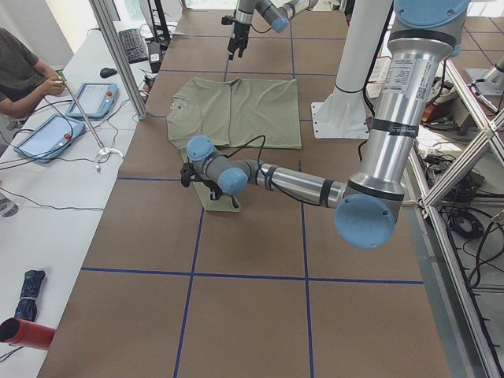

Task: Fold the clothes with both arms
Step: 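Fold the sleeve toward the collar with the left gripper while the right withdraws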

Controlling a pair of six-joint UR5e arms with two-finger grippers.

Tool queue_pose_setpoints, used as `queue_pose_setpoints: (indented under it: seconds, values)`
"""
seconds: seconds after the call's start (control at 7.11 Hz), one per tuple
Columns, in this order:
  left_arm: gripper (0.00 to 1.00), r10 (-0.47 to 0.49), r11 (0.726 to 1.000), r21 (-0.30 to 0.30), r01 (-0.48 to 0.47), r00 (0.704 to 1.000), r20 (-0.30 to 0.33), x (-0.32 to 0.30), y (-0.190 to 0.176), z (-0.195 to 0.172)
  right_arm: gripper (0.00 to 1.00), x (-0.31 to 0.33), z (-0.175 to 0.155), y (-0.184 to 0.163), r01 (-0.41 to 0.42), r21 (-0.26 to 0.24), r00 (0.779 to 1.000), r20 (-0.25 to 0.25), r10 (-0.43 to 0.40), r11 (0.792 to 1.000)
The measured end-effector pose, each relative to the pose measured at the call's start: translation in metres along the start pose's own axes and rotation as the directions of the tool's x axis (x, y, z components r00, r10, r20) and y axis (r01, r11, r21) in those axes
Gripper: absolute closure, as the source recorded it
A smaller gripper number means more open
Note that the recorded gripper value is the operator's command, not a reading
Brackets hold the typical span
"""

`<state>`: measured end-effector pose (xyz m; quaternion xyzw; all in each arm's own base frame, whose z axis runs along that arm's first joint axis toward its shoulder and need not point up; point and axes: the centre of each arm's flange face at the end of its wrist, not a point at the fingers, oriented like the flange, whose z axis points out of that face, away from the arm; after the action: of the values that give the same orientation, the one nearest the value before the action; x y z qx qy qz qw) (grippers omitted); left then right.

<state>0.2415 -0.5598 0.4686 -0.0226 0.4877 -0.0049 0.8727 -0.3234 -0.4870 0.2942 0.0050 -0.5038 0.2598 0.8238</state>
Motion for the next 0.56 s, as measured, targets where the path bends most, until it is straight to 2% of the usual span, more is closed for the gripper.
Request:
queue_pose_setpoints:
  seconds: [0.14,0.42,0.56]
  values:
    - [1.0,-0.019,1.0,0.005,0.019,0.998,-0.057,0.074,-0.009,-0.008,0.0,0.025,-0.015,-0.026,0.018,-0.002,1.0,-0.016,-0.018,1.0]
    - [1.0,-0.088,0.996,-0.005,0.088,0.987,-0.136,0.223,-0.015,0.002,0.0,0.083,-0.047,-0.084,0.096,-0.005,0.994,-0.052,-0.096,0.995]
    - [1.0,-0.132,0.99,0.02,0.137,0.977,-0.166,0.295,-0.027,0.008,0.0,0.112,-0.061,-0.106,0.13,-0.008,0.989,-0.067,-0.13,0.992]
